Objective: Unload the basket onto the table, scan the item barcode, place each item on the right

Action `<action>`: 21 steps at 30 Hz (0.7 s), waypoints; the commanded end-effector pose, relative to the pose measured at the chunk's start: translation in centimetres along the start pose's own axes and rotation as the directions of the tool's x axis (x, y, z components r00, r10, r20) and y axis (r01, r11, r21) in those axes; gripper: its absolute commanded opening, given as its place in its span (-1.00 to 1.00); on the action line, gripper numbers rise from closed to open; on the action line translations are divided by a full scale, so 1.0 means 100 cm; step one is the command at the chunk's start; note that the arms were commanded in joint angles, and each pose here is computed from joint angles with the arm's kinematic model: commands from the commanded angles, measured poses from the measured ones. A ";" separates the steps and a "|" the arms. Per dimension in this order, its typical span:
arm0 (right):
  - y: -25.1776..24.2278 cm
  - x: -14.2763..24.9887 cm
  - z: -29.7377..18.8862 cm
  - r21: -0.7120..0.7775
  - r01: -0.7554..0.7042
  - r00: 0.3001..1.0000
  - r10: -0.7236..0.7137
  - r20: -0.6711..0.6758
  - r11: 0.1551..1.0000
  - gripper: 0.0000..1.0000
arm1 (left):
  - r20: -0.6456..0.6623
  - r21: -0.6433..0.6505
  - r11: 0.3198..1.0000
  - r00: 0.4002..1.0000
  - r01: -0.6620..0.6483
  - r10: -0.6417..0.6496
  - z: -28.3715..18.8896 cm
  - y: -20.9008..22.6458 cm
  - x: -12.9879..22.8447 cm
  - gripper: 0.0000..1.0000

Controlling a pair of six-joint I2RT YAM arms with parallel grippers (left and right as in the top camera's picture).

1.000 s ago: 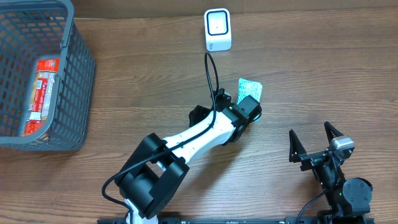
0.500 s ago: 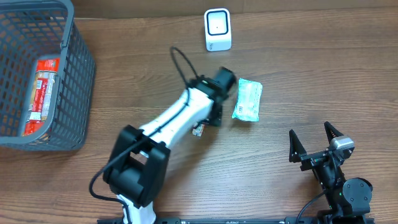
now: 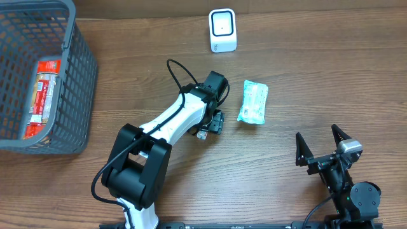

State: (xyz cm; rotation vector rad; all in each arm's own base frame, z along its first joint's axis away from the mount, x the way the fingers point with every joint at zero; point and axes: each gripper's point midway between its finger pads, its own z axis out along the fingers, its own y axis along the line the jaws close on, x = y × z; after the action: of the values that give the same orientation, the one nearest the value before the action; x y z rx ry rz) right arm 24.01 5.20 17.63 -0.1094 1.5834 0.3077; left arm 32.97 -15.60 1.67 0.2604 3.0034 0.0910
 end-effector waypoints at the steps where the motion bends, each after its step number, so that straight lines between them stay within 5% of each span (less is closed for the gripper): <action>1: 0.000 0.003 0.000 -0.003 -0.002 1.000 0.002 0.000 1.000 1.00 | 0.001 -0.036 0.999 1.000 -0.002 0.002 0.004 0.006 0.001 0.45; 12: 0.000 0.003 0.000 -0.003 -0.002 1.000 0.002 0.000 1.000 1.00 | 0.008 -0.023 1.000 1.000 0.002 -0.002 0.015 0.002 0.006 -0.28; 14: 0.000 0.003 0.000 -0.003 -0.003 1.000 0.003 0.000 1.000 1.00 | 0.003 -0.025 1.000 1.000 0.001 -0.001 0.019 0.003 0.010 -0.68; 21: 0.000 0.003 0.000 -0.003 -0.002 1.000 0.002 0.000 1.000 1.00 | 0.008 -0.029 1.000 1.000 0.001 -0.001 0.019 0.004 0.009 -0.73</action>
State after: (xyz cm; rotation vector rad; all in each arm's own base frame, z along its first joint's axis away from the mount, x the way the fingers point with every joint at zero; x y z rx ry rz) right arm 24.01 5.20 17.60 -0.1091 1.5846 0.3080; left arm 32.85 -15.30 0.34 0.2534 2.9832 0.0970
